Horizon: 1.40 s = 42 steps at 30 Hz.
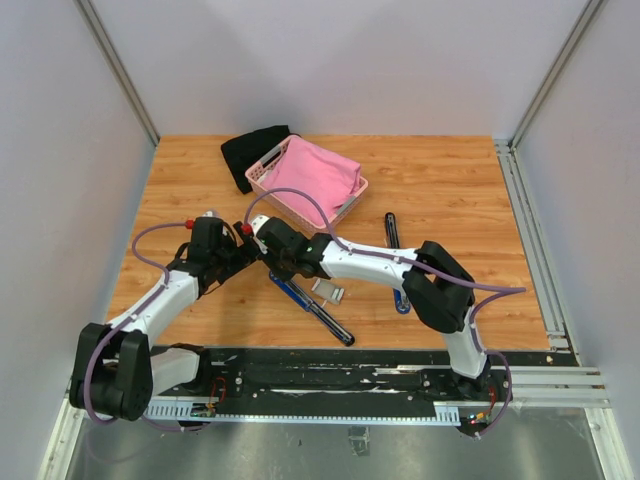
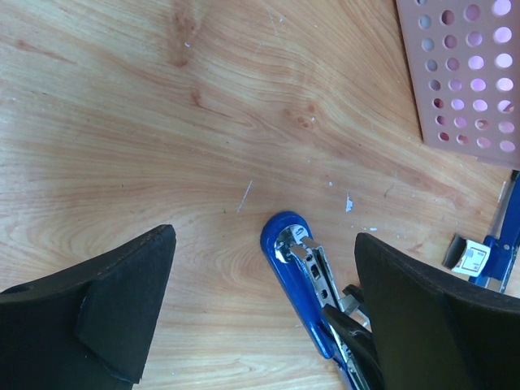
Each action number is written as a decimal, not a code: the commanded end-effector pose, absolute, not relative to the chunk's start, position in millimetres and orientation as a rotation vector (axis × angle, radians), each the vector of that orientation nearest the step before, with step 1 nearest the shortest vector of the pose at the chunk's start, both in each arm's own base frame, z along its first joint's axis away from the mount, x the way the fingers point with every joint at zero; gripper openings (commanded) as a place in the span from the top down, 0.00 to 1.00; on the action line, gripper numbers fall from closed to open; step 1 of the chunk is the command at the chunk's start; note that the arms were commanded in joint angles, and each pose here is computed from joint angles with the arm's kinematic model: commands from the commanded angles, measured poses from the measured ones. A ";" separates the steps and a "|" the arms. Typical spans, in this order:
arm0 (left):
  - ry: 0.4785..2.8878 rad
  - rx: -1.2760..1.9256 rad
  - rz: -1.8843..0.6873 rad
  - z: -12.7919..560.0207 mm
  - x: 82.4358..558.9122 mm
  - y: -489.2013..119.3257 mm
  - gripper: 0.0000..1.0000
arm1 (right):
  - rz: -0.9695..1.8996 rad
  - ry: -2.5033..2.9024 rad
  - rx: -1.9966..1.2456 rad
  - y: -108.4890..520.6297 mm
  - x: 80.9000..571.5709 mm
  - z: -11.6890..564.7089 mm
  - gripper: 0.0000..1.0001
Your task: Load the staples into the stapler
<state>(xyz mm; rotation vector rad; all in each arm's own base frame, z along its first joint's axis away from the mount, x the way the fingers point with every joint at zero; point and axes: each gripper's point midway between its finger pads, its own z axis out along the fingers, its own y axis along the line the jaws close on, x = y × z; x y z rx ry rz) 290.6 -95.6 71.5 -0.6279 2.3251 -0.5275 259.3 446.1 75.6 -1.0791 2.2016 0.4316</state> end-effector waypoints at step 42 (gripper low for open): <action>2.346 -0.585 -0.569 69.3 291.6 -104.1 0.03 | 0.364 2.226 -1.054 442.1 290.5 53.2 0.92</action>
